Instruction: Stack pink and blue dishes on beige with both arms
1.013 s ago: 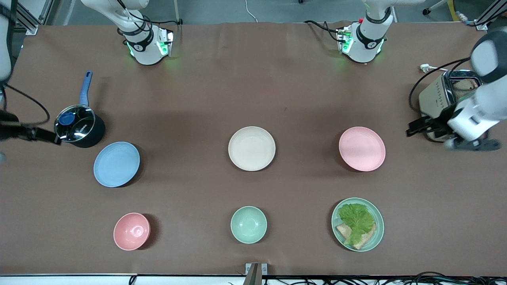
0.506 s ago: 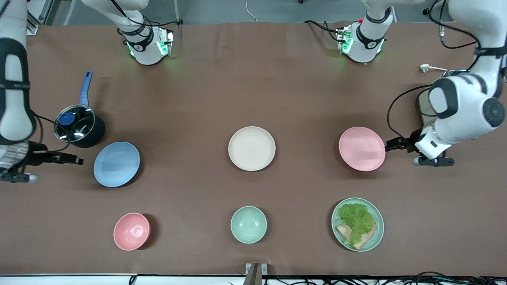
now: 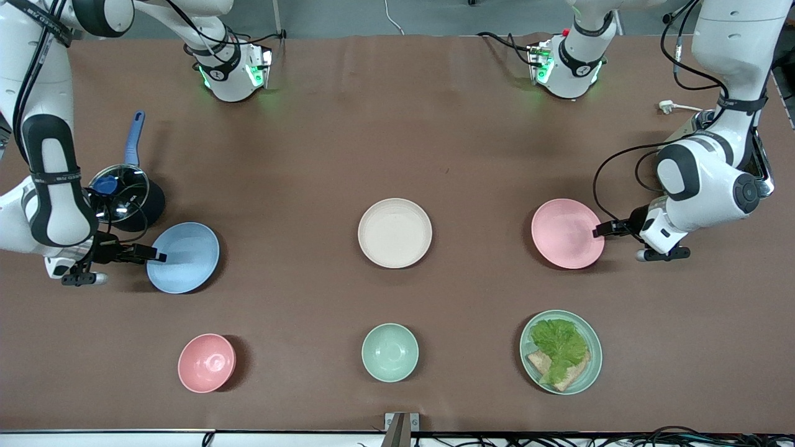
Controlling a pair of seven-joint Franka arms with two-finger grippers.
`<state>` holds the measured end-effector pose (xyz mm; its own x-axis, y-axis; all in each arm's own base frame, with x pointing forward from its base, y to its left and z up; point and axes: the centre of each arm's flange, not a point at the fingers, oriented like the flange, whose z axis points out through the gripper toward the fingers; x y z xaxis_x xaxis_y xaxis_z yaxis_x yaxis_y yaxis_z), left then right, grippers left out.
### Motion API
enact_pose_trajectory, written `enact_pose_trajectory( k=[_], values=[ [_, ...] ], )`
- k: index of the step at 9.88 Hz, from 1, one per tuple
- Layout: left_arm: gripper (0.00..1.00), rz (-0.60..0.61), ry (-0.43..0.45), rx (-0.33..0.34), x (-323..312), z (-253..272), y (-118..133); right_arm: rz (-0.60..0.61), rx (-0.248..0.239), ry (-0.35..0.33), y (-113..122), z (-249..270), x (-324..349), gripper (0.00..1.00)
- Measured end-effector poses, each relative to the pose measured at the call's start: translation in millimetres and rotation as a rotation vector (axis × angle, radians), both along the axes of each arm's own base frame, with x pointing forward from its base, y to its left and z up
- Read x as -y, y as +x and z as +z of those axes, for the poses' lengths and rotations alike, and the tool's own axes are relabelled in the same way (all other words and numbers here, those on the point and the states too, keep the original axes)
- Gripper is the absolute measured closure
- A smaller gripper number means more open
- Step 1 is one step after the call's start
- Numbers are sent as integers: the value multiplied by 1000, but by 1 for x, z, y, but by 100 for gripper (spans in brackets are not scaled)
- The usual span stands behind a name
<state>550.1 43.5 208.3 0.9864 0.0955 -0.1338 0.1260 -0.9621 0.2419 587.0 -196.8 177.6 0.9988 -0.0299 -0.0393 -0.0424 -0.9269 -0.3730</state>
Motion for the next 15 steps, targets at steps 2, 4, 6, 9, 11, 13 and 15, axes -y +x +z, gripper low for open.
enact_pose_trajectory(
  k=[2,4,6,9,11,13,15],
  values=[
    [26,14,-40,-11,-8,-17,-5,3,1,3,-10,-8,5,25],
    [31,17,-58,-25,-9,-30,-9,-2,6,4,-12,-8,9,46],
    [55,26,-66,-31,-9,-36,-10,-6,7,5,-12,-7,10,57],
    [92,13,-75,0,-10,-27,-6,-41,-15,39,-7,6,15,95],
    [94,3,-85,49,-8,5,3,-76,-54,87,9,47,23,95],
    [94,-47,-129,91,14,58,10,-87,-116,59,28,109,18,95],
    [94,-79,-165,91,89,95,9,-122,-194,22,47,185,-18,95]
  ],
)
